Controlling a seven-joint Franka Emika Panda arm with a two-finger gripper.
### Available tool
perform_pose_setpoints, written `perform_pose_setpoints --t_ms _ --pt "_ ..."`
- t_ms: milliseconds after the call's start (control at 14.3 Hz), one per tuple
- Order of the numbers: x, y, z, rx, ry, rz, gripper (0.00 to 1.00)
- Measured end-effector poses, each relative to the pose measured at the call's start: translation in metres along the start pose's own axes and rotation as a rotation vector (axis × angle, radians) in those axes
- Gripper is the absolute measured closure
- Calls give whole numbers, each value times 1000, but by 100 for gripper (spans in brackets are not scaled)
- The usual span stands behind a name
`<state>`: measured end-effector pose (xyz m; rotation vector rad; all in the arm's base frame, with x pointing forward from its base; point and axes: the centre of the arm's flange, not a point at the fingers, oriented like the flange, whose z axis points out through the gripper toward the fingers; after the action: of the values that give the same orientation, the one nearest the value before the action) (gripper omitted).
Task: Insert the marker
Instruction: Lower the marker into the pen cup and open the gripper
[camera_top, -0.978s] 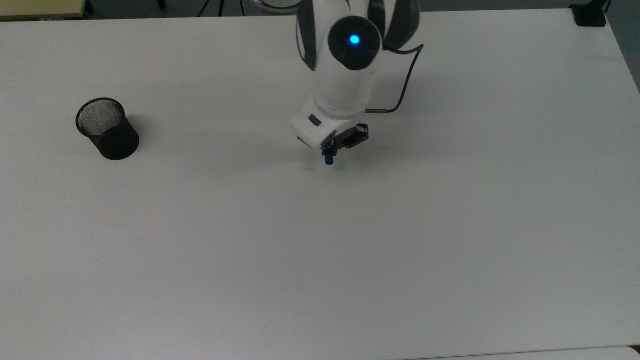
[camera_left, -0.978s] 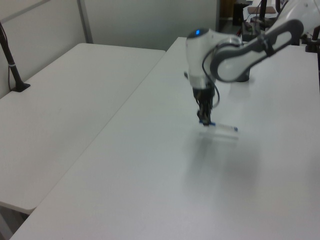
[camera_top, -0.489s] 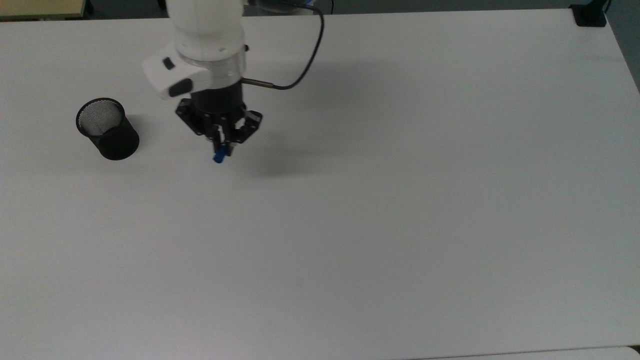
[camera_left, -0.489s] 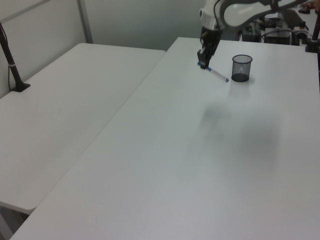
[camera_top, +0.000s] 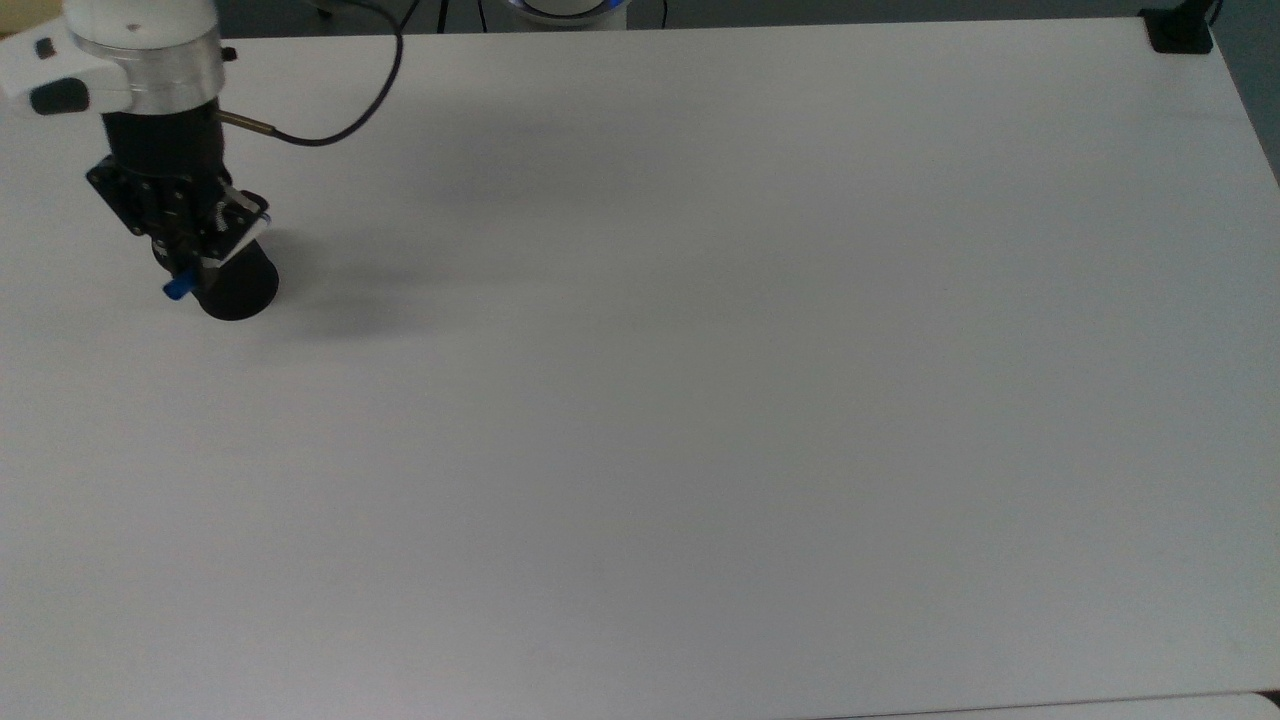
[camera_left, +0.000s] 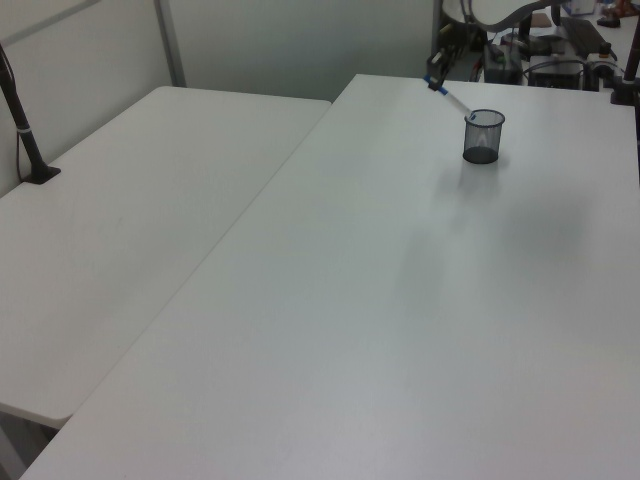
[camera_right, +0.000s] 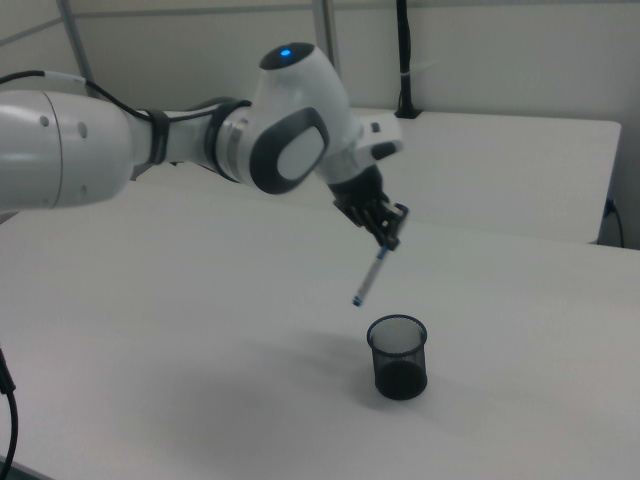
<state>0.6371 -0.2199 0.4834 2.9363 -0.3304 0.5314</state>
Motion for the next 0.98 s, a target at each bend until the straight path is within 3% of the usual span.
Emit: perform_pose_setpoints --t_ms 279,768,978 --pt "-9 40 9 -24 15 -2 83" --pt "-21 38 34 -21 11 -8 83" --pt "-22 38 35 -21 6 -22 77"
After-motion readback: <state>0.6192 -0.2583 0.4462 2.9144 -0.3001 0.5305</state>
